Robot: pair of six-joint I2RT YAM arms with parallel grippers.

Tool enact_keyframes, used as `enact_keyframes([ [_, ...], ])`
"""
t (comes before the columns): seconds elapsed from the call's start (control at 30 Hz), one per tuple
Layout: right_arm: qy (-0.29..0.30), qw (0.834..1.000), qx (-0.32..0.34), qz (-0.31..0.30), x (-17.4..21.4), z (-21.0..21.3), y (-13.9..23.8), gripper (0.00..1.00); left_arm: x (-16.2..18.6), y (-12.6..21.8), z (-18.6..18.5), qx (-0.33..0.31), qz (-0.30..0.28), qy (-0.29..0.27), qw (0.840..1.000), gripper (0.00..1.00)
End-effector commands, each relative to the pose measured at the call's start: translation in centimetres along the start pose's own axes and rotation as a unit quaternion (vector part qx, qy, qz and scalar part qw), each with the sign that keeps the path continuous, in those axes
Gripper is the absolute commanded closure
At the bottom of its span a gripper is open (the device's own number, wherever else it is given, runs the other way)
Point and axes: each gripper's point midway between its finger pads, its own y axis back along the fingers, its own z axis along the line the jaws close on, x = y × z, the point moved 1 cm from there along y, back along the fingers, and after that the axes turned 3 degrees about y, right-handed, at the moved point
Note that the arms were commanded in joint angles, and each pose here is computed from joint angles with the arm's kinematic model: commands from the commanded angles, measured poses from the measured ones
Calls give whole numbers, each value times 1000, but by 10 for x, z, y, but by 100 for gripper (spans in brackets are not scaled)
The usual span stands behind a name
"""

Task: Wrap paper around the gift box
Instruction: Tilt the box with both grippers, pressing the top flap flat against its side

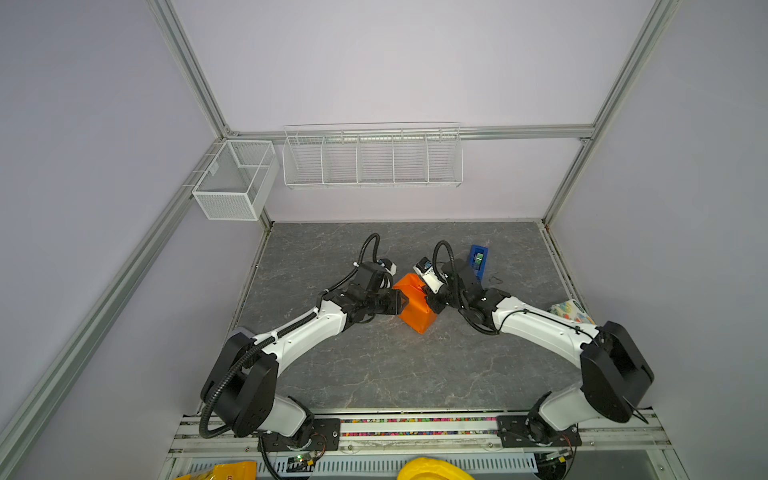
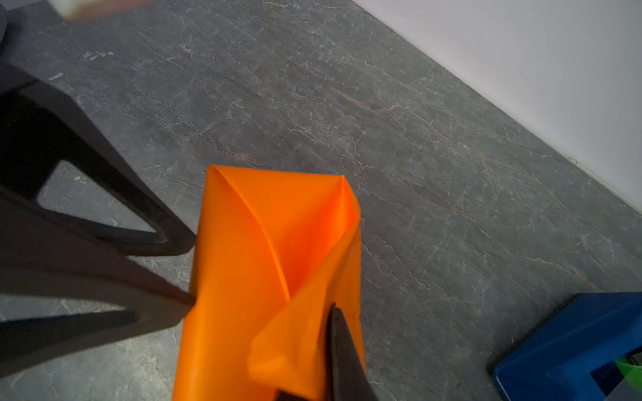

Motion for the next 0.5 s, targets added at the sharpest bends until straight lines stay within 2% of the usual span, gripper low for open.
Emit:
enact_keyframes([
  [0.0, 31, 999, -41, -13, -3, 26, 3, 89, 13, -12, 10, -17, 24, 11, 1000, 61],
  [0.13, 24, 999, -42, -2, 0, 30, 1, 83, 14, -13, 11, -18, 26, 12, 999, 61],
  [0.33, 14, 999, -48, 8, 5, 33, 0, 84, 9, -5, 10, -22, 14, 9, 1000, 61],
  [0.47, 2, 999, -35, 21, 12, 29, -4, 86, -5, 10, 10, -35, -14, 7, 999, 59],
])
